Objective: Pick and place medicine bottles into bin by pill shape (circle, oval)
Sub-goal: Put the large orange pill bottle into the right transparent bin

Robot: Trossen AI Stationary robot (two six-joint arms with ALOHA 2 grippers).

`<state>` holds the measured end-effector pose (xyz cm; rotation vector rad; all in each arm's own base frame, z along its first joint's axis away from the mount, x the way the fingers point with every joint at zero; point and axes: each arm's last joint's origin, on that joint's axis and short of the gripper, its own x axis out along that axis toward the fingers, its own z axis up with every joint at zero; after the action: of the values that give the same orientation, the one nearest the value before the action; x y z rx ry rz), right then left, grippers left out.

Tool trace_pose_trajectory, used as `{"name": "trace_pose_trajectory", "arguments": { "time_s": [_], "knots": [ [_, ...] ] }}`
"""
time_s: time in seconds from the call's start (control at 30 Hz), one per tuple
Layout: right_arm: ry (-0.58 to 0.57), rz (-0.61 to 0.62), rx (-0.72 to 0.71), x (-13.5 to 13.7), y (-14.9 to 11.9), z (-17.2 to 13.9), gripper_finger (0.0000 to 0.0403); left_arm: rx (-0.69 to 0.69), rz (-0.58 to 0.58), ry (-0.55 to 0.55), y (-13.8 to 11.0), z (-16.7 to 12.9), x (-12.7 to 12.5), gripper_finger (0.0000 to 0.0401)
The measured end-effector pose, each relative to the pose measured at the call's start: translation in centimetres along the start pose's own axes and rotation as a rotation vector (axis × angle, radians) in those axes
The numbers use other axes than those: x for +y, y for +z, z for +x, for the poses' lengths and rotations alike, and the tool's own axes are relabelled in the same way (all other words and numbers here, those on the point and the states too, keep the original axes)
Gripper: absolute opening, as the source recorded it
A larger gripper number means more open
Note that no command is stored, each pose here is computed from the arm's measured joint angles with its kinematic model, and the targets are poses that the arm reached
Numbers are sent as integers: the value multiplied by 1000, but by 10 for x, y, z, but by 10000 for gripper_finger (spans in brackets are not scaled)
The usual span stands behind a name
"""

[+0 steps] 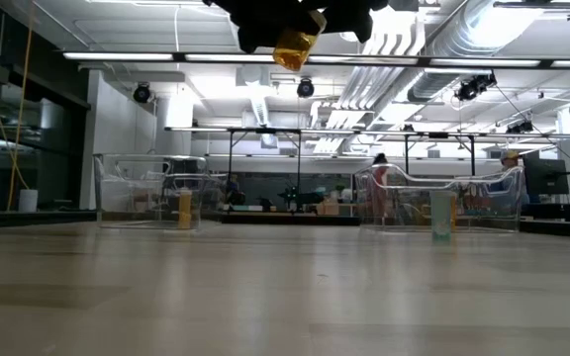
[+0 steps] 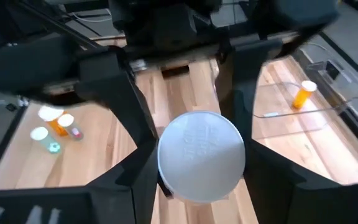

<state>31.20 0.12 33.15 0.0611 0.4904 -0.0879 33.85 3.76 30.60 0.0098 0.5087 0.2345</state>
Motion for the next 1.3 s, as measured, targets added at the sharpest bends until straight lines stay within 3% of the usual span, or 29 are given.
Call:
{"name": "trace_pose_trajectory", "arguments": {
  "time_s": [0.2,0.37,0.5,0.67,0.93,1.13,1.3],
  "knots": [
    [-21,-6,23,-5,0,-16,175,0,-14,-14,5,-17,4,245],
    [-82,-38,141,-8,-11,-30,175,-13,5,-27,11,-51,10,258],
    [-194,-85,264,-14,-22,-49,175,-47,-42,-15,16,-89,15,259],
    [-323,-48,315,-27,-35,-79,175,-159,-116,14,13,-132,20,256],
    [-538,185,167,-59,-73,-115,175,-472,-256,58,-22,-162,19,253],
    [-768,534,159,-97,-95,-94,175,-538,-351,111,-32,-164,20,253],
    [-864,685,185,-128,-104,-64,180,-545,-370,111,-32,-164,20,253]
  ]
}}
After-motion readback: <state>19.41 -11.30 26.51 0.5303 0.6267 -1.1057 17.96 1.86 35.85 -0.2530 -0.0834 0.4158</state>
